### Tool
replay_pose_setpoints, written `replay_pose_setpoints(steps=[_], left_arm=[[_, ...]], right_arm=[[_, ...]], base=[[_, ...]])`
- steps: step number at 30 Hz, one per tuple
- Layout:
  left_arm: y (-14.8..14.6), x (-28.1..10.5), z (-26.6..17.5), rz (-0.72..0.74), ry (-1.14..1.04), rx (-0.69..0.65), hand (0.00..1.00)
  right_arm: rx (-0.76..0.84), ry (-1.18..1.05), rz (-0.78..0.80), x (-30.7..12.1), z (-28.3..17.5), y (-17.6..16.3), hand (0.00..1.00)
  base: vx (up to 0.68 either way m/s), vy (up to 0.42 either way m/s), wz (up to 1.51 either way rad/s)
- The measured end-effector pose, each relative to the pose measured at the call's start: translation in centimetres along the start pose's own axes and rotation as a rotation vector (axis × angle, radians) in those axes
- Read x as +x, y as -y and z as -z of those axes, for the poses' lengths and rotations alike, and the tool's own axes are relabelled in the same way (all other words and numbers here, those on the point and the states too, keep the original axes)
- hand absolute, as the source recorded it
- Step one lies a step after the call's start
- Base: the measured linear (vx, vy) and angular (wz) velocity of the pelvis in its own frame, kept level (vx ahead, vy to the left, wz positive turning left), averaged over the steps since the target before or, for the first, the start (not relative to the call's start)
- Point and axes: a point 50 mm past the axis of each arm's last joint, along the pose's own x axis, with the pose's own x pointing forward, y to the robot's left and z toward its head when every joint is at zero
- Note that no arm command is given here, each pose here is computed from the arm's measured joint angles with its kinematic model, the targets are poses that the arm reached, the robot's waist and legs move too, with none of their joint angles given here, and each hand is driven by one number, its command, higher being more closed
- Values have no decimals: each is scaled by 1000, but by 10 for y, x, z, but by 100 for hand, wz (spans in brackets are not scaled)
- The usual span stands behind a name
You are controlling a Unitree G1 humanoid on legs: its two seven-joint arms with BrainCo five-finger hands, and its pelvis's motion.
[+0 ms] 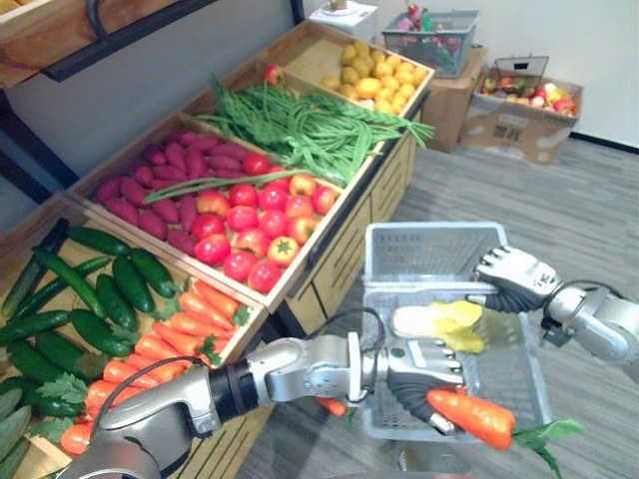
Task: Pick vegetable in the basket
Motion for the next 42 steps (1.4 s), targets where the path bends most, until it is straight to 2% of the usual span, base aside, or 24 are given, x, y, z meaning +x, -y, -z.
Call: replay_pose_setpoints(steps=[9, 10, 18, 27, 35, 39, 42], left_arm=[[14, 22, 18, 10, -82, -32, 100], [17, 23, 22, 21, -102, -27, 0], [32, 27, 42, 77, -216, -25, 0], [28, 27, 57, 83, -286, -3, 0], [19, 31, 57, 71, -270, 23, 0], [4, 39, 42, 20, -191, 56, 0], [-13, 49, 15, -57, -51, 87, 0]], right_arm=[[49, 6, 50, 7, -7, -3, 100], [56, 2, 55, 8, -8, -4, 100], [78, 0, 71, 11, -9, -6, 100], [125, -3, 68, 12, -10, -7, 100], [147, -73, 42, 8, 1, -15, 100], [222, -217, 65, -4, 21, -30, 100], [304, -369, 77, -20, 36, -49, 100]], base=[[-32, -20, 0], [0, 0, 0], [-33, -16, 3], [-39, -23, 4], [-64, -31, 26], [-63, -43, 48], [-63, -30, 54]])
